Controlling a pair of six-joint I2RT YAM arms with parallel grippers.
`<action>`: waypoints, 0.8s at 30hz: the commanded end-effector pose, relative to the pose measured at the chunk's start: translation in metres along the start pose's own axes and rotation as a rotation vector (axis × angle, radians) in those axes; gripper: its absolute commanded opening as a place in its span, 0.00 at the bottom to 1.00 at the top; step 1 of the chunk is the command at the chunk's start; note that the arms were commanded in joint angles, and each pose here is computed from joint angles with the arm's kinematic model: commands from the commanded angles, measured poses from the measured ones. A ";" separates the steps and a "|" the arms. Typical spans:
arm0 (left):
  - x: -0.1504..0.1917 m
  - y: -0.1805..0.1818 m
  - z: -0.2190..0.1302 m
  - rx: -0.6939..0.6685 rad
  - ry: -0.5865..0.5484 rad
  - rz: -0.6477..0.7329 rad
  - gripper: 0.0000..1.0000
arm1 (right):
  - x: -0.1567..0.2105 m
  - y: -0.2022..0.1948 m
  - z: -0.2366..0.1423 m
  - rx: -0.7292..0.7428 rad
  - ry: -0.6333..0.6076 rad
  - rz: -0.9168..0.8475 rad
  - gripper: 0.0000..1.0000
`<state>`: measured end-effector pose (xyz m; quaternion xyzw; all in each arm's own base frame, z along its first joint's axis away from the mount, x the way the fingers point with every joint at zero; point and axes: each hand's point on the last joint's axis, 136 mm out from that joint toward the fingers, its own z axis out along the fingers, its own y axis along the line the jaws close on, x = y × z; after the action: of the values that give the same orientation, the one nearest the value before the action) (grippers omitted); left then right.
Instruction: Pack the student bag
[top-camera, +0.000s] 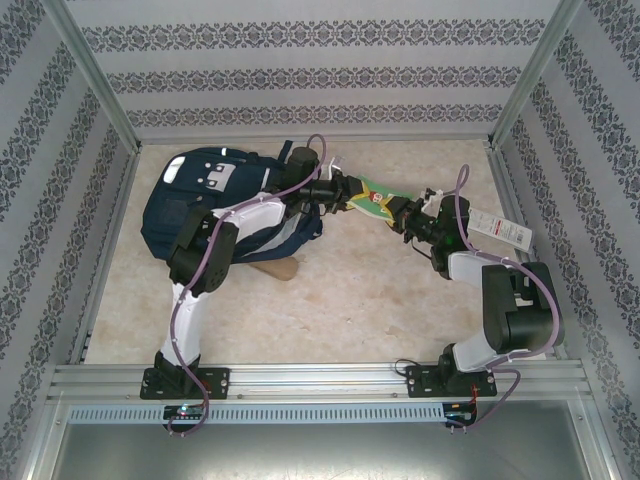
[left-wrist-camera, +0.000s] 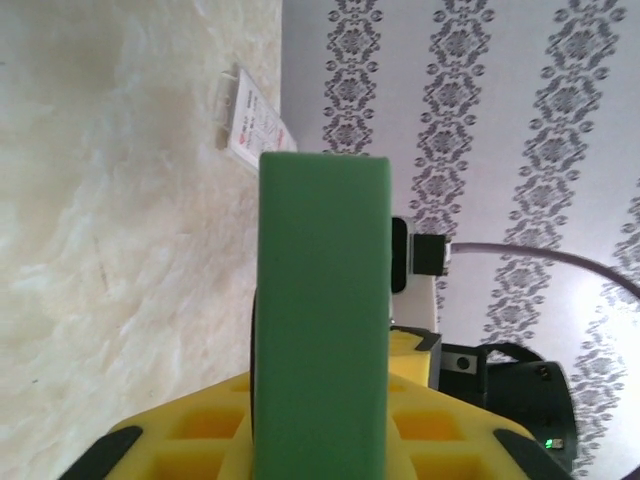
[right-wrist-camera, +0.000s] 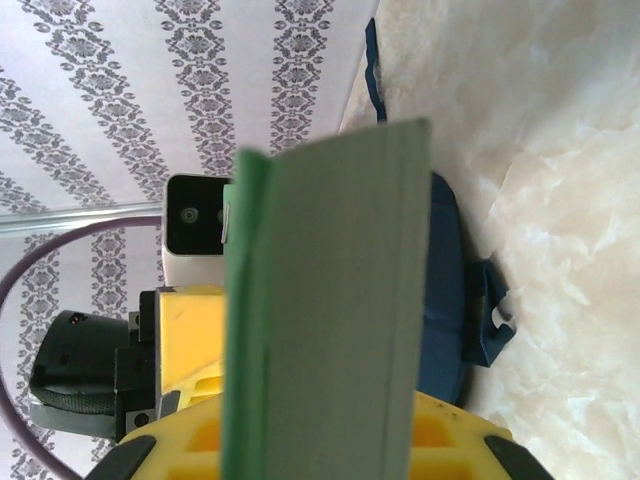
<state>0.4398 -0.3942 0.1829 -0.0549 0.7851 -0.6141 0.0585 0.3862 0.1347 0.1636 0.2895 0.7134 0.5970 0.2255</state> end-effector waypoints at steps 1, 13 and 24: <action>0.011 -0.039 -0.032 -0.043 0.022 0.180 0.36 | -0.009 -0.001 -0.003 -0.003 -0.051 -0.019 0.00; -0.019 0.050 -0.160 -1.018 -0.086 0.499 0.41 | 0.007 -0.004 -0.003 0.057 -0.017 -0.082 0.00; -0.032 0.099 -0.207 -1.384 -0.071 0.531 0.41 | 0.023 -0.005 0.005 0.079 0.023 -0.111 0.00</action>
<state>0.4452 -0.1945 0.1603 0.0711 0.9723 -0.0204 0.2219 0.3682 0.1509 0.1370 0.2833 0.7578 0.5520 0.2019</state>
